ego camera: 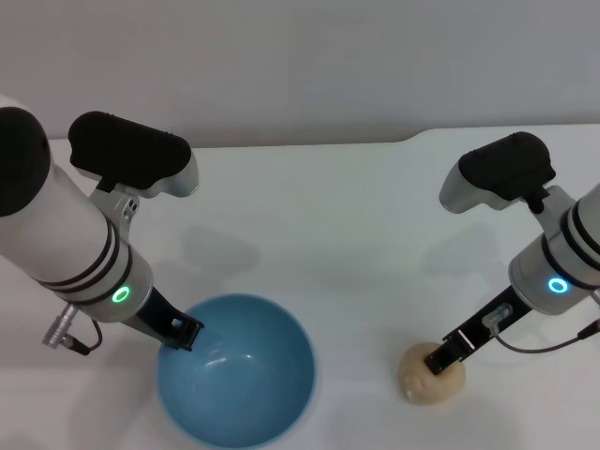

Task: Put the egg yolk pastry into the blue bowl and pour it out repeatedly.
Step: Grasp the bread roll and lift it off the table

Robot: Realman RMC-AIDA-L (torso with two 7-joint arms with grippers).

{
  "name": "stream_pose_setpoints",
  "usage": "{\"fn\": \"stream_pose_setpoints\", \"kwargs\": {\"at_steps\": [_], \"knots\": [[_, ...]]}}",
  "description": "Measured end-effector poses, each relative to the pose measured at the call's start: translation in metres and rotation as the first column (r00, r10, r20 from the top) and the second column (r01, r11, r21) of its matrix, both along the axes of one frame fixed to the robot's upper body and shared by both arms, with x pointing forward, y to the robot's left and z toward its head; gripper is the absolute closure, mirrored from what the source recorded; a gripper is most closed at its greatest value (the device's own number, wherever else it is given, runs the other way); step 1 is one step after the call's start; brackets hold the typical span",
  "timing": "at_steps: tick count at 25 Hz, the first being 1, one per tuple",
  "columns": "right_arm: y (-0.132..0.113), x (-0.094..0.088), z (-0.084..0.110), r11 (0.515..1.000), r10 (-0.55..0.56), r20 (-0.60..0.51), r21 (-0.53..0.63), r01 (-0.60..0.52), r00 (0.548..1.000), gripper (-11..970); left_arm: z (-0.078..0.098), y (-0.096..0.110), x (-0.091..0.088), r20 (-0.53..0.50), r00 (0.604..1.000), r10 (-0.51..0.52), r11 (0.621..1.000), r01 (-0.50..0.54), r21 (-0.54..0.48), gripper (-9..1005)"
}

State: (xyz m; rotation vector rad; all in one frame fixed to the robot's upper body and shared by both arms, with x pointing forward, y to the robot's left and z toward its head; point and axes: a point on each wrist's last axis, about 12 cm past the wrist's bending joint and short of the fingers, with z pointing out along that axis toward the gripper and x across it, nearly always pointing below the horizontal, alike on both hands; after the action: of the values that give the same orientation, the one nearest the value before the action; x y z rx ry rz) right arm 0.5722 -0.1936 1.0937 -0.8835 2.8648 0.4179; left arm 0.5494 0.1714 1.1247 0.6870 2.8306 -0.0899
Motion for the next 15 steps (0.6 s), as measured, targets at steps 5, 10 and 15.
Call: {"fn": "stream_pose_setpoints", "kwargs": {"at_steps": [5,10,15], "knots": [[0.0008,-0.0001,-0.0017,1.0,-0.005,0.008,0.019,0.005,1.0,529,-0.0002,-0.0003,-0.0003,-0.001,1.0,-0.002,1.0,0.002,0.001,997],[0.003,-0.0017,-0.0056,0.999,-0.012,-0.003,0.052,0.012,1.0,637,-0.001,-0.0012,-0.0011,-0.002,1.0,-0.008,1.0,0.008,0.004,996],[0.0047,-0.0039,-0.0079,0.999,-0.005,-0.01,0.05,0.005,1.0,761,-0.001,-0.0012,-0.0011,-0.002,1.0,-0.008,1.0,0.008,0.004,997]]}}
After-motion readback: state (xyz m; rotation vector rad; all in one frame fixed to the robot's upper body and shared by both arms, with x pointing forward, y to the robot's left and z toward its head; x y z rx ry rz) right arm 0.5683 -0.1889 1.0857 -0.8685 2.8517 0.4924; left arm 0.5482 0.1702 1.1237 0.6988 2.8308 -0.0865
